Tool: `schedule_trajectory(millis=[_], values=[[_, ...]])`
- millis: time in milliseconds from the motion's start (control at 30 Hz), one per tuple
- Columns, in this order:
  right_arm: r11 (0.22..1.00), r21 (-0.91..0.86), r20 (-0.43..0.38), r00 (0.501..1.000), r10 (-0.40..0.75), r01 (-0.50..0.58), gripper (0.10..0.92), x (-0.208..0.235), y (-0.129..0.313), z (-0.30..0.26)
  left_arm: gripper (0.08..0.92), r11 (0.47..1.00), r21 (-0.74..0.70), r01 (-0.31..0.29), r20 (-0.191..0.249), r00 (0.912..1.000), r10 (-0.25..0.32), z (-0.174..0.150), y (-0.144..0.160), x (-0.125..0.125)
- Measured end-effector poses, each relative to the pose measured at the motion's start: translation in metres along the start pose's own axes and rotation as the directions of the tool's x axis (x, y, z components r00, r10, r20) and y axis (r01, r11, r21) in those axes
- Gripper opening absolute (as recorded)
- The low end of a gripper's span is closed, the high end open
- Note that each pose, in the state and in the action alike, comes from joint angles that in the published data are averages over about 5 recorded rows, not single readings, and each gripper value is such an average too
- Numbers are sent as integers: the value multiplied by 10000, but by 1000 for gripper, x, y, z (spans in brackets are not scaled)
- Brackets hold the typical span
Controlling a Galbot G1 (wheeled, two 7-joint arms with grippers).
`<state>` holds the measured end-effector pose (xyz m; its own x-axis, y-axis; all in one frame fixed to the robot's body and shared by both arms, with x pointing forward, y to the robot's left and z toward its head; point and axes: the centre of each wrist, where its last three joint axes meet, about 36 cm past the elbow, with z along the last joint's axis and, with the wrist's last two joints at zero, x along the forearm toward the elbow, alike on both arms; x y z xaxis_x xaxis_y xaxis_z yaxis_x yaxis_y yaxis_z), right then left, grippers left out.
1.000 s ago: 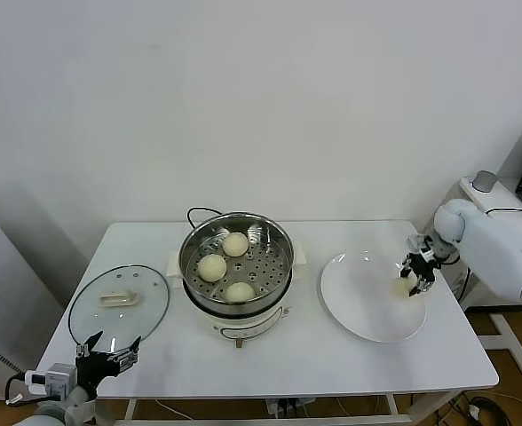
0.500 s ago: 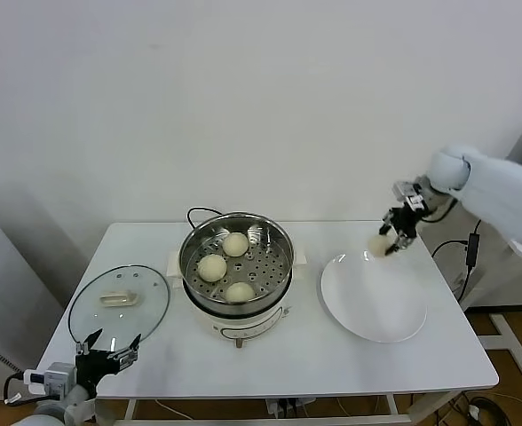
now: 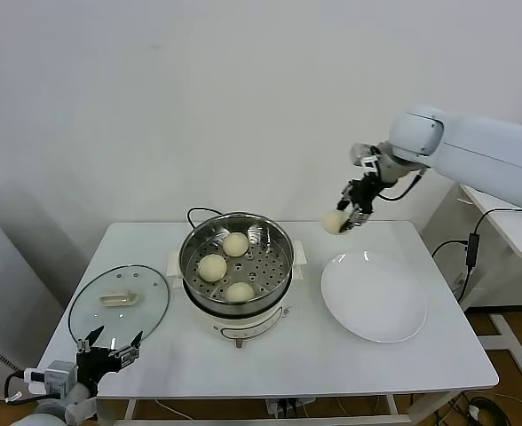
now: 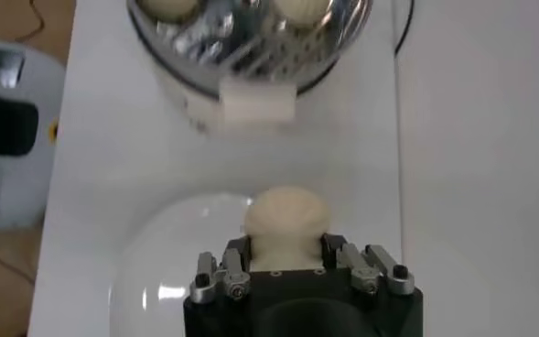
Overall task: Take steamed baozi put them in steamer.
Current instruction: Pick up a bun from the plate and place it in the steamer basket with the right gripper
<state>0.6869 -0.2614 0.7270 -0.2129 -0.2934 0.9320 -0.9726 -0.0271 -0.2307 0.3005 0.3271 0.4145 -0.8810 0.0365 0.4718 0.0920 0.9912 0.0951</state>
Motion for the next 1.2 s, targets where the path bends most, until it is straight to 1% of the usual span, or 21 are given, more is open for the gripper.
schedule_trajectory(millis=[200, 500, 800, 1200], values=[[9995, -302, 243, 9997, 13, -6, 484, -13, 0, -41, 823, 10000, -10, 8, 30, 10000, -8, -1, 0, 0], [9985, -517, 298, 9994, -158, 173, 484, -48, 5, -86, 823, 10000, 25, 53, 39, 10000, -53, -1, 1, -1], [9969, -629, 250, 9986, -457, 472, 484, -89, 15, -107, 823, 10000, 25, 73, 20, 10000, -73, 0, 2, -1], [9954, -688, 50, 9977, -670, 672, 484, -133, 25, -115, 823, 9999, 60, 121, -16, 9999, -121, 2, 4, -2]])
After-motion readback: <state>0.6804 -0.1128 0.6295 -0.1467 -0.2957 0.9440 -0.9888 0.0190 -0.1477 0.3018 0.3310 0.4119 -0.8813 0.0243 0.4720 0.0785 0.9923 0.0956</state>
